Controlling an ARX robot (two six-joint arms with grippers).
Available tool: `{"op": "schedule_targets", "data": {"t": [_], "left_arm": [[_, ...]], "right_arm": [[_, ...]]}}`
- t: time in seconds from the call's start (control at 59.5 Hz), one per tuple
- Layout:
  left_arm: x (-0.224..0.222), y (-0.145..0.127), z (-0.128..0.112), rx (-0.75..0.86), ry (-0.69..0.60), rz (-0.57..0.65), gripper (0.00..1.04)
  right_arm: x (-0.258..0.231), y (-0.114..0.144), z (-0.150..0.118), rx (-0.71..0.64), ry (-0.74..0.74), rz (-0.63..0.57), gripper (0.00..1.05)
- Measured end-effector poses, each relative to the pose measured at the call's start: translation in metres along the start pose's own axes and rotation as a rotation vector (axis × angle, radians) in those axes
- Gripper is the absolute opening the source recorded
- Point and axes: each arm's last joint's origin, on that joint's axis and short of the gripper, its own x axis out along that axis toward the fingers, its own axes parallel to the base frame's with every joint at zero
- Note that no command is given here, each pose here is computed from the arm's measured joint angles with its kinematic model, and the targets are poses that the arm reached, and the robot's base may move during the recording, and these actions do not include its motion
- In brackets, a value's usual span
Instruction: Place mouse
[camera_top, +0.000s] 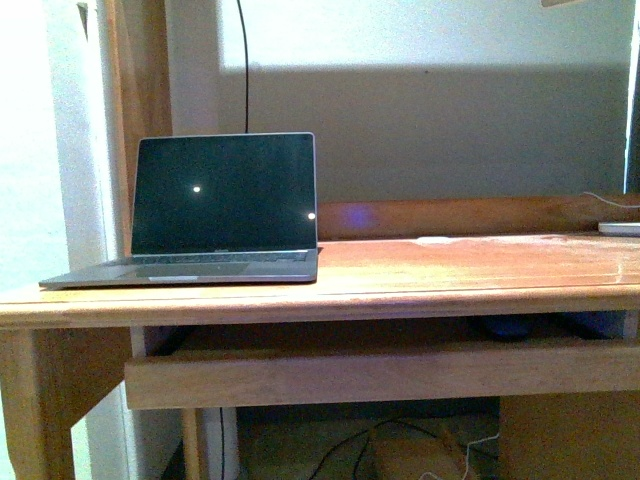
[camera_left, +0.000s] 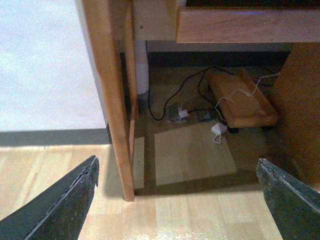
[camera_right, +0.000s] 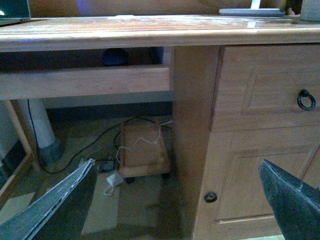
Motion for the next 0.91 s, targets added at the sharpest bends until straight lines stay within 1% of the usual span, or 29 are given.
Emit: {"op": "schedule_targets", "data": {"t": [0.118, 0.218, 0.286, 0.302, 0.37, 0.403, 0.504, 0.672, 0.806, 0.907], "left_arm": [[0.031, 0.01, 0.009, 0.189, -0.01, 0.019, 0.97], [0.058, 0.014, 0.01, 0.353, -0.023, 0.013, 0.97], [0.08, 0.015, 0.009, 0.504, -0.045, -0.004, 0.97], [0.09, 0.015, 0.008, 0.572, -0.057, -0.016, 0.97], [0.111, 0.014, 0.007, 0.7, -0.078, -0.033, 0.97], [0.123, 0.013, 0.007, 0.791, -0.096, -0.042, 0.97], [0.153, 0.011, 0.01, 0.952, -0.141, -0.054, 0.97], [0.192, 0.007, 0.02, 1.127, -0.236, -0.068, 0.97], [0.217, 0.002, 0.025, 1.198, -0.284, -0.105, 0.97], [0.231, -0.001, 0.023, 1.233, -0.301, -0.133, 0.97]], "right_arm": [[0.0, 0.0, 0.0, 0.0, 0.0, 0.0, 0.97], [0.0, 0.0, 0.0, 0.0, 0.0, 0.0, 0.97], [0.0, 0.0, 0.0, 0.0, 0.0, 0.0, 0.97], [0.0, 0.0, 0.0, 0.0, 0.0, 0.0, 0.97], [0.0, 0.0, 0.0, 0.0, 0.0, 0.0, 0.97], [0.0, 0.0, 0.0, 0.0, 0.0, 0.0, 0.97], [0.0, 0.0, 0.0, 0.0, 0.0, 0.0, 0.97], [0.0, 0.0, 0.0, 0.0, 0.0, 0.0, 0.97], [0.0, 0.0, 0.0, 0.0, 0.0, 0.0, 0.97], [0.0, 0.0, 0.0, 0.0, 0.0, 0.0, 0.97]]}}
